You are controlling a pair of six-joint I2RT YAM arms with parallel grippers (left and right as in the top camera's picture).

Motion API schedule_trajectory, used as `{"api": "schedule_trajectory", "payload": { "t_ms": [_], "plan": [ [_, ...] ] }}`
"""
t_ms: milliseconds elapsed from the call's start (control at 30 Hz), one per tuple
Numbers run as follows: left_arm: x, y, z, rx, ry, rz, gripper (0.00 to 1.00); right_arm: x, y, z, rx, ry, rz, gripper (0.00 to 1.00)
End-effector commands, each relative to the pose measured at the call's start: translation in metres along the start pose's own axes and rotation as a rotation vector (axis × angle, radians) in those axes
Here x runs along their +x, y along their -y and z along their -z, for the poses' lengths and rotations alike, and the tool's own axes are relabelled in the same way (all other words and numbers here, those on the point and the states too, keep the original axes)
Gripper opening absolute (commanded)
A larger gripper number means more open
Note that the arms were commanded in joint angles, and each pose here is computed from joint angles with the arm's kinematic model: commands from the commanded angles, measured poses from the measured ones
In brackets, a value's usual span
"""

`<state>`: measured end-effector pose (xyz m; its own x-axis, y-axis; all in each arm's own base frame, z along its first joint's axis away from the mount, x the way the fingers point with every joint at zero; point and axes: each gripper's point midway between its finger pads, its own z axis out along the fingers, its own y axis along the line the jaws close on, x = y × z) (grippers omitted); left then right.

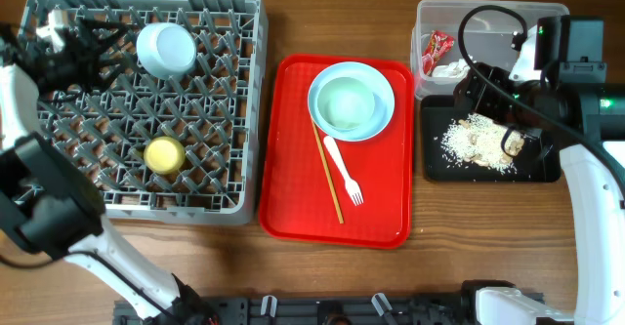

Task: Sort waste into correct bins and load items into the dishwasher rack
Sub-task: 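Move the left gripper back over the green bowl on the white plate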

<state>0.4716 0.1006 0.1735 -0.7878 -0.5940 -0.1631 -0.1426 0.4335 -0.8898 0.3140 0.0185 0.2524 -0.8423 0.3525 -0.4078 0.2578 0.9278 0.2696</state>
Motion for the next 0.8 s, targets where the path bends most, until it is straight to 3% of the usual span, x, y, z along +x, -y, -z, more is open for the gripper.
{"api": "schedule_trajectory", "payload": {
  "t_ms": [0,233,500,767],
  "plan": [
    [0.02,0.042,-0.008,-0.206,0.015,-0.215,1.0,0.0,0.018,-0.002,0.099,0.002,-0.057,0.89],
    [0.092,0.091,-0.069,-0.392,-0.114,-0.422,1.0,0.0,0.037,0.001,0.207,0.022,-0.13,1.0],
    [0.198,0.146,-0.151,-0.295,-0.329,-0.642,1.0,-0.006,0.064,0.007,0.285,0.061,-0.281,1.0],
    [0.27,0.142,-0.212,-0.476,-0.362,-0.901,0.98,-0.011,0.091,0.011,0.255,0.047,-0.328,1.0]
  ]
}}
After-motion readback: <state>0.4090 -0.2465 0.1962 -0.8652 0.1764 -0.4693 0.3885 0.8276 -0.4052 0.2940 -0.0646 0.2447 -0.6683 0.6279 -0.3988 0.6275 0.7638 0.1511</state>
